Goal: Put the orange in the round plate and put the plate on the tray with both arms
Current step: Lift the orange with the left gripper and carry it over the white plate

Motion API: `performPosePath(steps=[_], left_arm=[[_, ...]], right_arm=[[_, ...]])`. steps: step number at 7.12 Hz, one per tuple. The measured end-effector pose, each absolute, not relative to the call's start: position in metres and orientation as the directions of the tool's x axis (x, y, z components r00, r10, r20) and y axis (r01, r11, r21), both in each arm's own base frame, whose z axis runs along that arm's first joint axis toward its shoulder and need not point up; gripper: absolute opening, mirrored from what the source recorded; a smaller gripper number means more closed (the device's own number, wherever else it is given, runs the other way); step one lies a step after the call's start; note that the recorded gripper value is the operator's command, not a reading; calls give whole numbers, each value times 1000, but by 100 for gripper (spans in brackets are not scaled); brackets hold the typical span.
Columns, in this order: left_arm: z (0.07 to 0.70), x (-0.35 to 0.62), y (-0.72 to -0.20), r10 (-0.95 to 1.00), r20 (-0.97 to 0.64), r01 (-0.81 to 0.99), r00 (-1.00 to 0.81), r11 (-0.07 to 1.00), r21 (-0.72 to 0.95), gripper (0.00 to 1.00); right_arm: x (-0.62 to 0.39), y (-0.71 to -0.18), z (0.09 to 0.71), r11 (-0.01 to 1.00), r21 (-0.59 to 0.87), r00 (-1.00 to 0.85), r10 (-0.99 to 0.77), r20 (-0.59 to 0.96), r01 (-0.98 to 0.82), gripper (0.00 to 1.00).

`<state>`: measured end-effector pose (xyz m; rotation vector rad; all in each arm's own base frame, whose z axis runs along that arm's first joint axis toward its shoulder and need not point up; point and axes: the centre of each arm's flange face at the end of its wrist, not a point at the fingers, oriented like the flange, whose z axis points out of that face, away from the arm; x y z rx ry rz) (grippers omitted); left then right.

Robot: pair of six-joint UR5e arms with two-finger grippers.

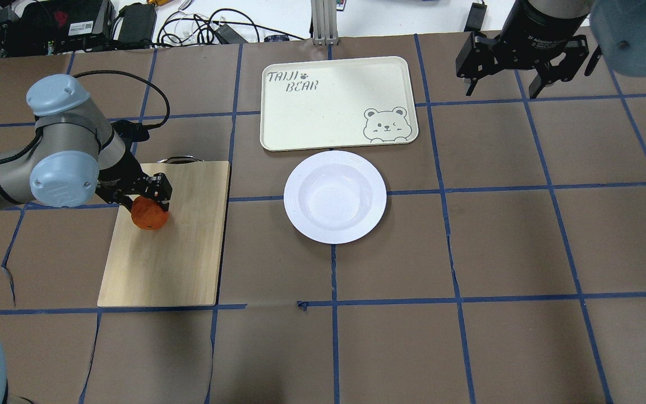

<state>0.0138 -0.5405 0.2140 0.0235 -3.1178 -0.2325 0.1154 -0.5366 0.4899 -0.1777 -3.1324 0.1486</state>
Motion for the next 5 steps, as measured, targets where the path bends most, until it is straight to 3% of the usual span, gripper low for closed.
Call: performPosePath(steps=[5], left_arm=[[308, -53, -597, -191, 108, -176, -976, 975, 132, 0]], right_arm=[[114, -535, 487, 989, -91, -993, 114, -2, 114, 100]])
